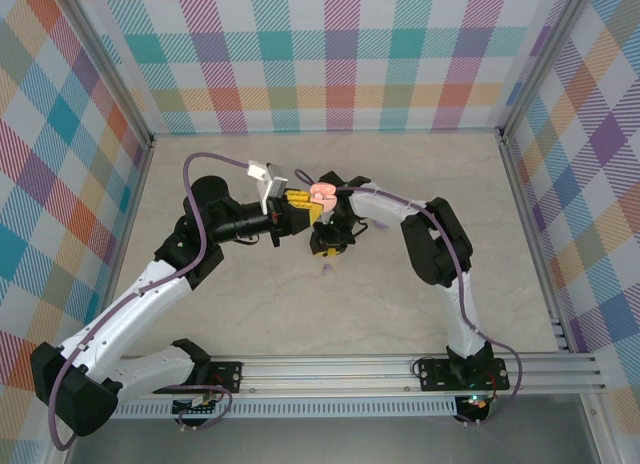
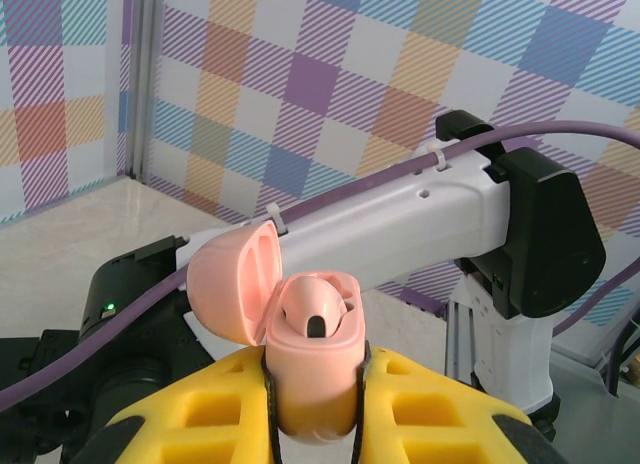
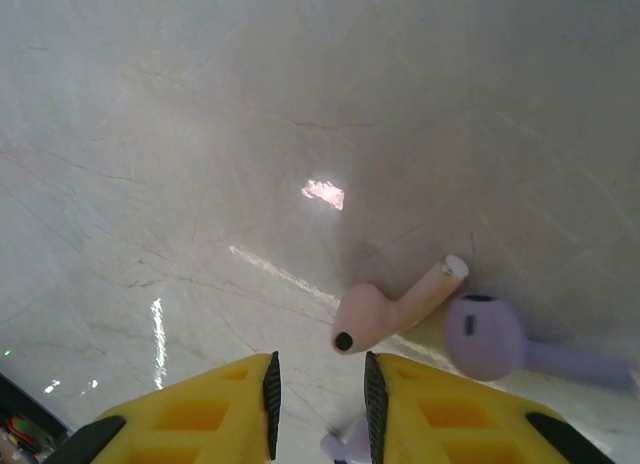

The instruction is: Insert wireless bluetooth earbuds into charging case

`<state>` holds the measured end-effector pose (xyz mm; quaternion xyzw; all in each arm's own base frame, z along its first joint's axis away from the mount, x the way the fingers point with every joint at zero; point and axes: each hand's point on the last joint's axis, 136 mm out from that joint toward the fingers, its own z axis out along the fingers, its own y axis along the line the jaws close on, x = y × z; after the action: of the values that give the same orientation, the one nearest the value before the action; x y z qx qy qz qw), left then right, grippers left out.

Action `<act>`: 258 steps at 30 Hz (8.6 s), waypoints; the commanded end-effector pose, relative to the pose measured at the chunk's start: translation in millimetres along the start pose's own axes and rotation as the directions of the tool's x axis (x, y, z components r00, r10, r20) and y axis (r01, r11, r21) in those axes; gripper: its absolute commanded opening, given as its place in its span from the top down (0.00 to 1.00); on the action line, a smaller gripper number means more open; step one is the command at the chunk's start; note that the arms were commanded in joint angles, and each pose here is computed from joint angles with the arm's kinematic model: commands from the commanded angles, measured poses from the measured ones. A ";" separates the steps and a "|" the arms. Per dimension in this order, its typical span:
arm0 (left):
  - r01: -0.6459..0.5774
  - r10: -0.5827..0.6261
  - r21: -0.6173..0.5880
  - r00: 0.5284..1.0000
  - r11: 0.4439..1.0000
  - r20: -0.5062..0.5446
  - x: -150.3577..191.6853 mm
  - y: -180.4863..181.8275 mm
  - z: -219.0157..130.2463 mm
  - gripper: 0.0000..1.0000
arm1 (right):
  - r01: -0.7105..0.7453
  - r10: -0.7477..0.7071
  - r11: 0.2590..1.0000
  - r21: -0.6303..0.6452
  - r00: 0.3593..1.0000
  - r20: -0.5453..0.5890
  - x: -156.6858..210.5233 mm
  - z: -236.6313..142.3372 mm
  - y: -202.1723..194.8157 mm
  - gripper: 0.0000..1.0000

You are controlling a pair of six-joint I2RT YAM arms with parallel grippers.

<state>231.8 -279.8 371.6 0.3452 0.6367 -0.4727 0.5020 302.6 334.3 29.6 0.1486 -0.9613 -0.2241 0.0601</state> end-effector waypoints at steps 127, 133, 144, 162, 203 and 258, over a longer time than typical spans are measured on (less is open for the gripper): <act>-0.041 0.041 0.004 0.999 0.999 0.022 -12.1 -11.8 -8.3 0.97 | 0.023 -0.043 0.972 0.233 0.996 0.083 -62.6 -1.2 12.8 0.63; -0.042 0.042 0.003 0.999 0.999 0.024 -12.7 -11.7 -8.4 0.97 | 0.025 -0.044 0.968 0.251 0.996 0.071 -62.6 4.3 11.3 0.64; -0.042 0.042 0.006 0.999 0.999 0.025 -13.2 -12.4 -8.8 0.97 | 0.038 -0.056 0.939 0.341 0.997 0.044 -59.5 15.5 1.0 0.68; -0.040 0.040 -0.003 0.999 0.999 0.020 -9.9 -12.2 -11.0 0.97 | 0.003 -0.016 0.952 0.306 0.999 0.039 -56.0 29.1 0.8 0.80; 0.269 -0.272 -0.377 0.961 0.886 0.046 40.3 95.1 3.0 0.98 | 0.128 0.156 0.924 -0.359 0.732 0.664 -27.7 -223.9 16.8 0.81; 0.111 -0.105 -0.052 0.988 0.992 0.111 6.9 35.4 31.3 0.98 | 0.604 -0.105 0.746 -0.282 0.524 0.845 44.9 -327.4 129.5 0.77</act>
<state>277.1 -294.7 333.4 0.2556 0.6670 -0.4877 0.5020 285.7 292.3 367.0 0.1977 -0.7392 -0.5351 -0.3580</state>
